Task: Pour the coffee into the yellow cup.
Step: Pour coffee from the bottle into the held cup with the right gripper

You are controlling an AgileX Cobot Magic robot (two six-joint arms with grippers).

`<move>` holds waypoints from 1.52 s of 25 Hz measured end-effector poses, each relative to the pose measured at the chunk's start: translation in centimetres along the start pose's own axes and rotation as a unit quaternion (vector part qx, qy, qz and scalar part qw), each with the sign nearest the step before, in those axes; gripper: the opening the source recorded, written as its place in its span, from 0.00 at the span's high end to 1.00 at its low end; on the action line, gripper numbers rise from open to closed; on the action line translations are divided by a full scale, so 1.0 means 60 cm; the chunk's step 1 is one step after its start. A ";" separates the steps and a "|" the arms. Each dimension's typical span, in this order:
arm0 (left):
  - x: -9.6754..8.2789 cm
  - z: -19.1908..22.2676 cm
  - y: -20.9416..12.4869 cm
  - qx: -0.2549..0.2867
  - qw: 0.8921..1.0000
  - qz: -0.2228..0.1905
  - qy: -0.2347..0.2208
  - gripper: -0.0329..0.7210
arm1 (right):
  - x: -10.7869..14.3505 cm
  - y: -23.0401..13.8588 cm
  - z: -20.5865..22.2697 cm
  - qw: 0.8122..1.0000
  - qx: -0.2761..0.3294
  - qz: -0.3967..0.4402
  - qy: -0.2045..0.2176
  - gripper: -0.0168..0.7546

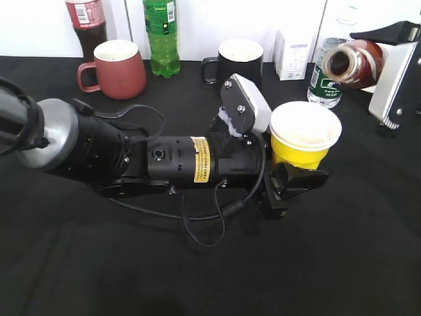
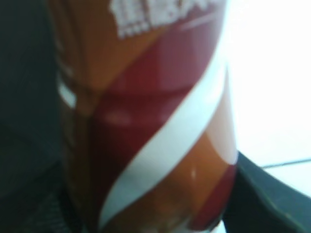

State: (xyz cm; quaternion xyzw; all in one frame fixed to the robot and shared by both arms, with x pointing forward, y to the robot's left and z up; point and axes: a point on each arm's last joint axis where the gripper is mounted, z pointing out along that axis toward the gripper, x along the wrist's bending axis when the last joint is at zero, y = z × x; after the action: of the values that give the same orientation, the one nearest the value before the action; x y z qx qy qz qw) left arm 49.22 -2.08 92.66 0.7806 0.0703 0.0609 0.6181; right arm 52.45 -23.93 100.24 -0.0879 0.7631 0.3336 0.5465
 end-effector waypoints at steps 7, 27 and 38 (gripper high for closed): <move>0.000 0.000 -0.001 0.003 1.000 0.000 0.001 0.36 | 0.000 0.000 0.000 0.996 0.000 -0.084 0.000 0.27; -0.003 0.000 0.005 -0.017 1.000 0.000 -0.009 0.36 | -0.002 -0.001 0.000 0.987 0.005 -0.160 -0.006 0.27; -0.003 -0.001 0.003 -0.015 1.000 -0.001 -0.009 0.36 | -0.005 -0.003 0.000 0.983 0.012 -0.183 -0.013 0.27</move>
State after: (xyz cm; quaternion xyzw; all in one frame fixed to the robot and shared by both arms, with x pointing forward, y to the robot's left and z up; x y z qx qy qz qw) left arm 49.03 -2.13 92.86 0.7718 0.0643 0.0546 0.6302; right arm 52.64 -24.12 100.42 -0.2151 0.7307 0.2200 0.6095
